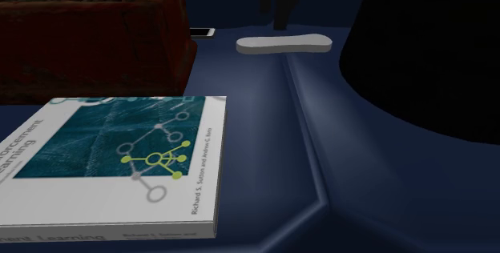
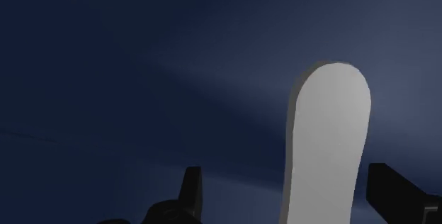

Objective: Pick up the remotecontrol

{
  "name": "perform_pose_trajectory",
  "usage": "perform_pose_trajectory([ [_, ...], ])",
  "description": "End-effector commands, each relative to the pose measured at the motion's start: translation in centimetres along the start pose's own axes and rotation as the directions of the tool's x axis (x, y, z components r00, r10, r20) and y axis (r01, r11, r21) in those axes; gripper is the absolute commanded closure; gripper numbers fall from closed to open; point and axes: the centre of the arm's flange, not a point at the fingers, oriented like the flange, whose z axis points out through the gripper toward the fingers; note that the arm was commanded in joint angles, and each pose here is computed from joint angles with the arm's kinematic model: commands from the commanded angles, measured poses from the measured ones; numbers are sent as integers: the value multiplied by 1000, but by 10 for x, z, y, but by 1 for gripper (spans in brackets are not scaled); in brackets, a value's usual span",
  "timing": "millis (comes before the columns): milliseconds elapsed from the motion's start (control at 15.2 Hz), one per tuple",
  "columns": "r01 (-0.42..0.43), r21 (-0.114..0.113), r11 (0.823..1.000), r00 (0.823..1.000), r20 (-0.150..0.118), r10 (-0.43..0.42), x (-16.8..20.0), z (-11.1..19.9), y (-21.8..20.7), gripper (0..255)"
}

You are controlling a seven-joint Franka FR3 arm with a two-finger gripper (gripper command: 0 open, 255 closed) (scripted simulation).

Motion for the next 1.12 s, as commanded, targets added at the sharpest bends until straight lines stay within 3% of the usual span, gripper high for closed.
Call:
perform_pose_trajectory([
  [0,-68,-17,998,998,-8,68,29,15,-16,0],
  [198,-129,-19,991,991,-23,129,47,22,-45,0],
  [792,-129,-19,991,991,-23,129,49,61,-45,0],
  [858,-129,-19,991,991,-23,129,49,61,-45,255],
  [1056,-129,-19,991,991,-23,129,49,61,-45,255],
])
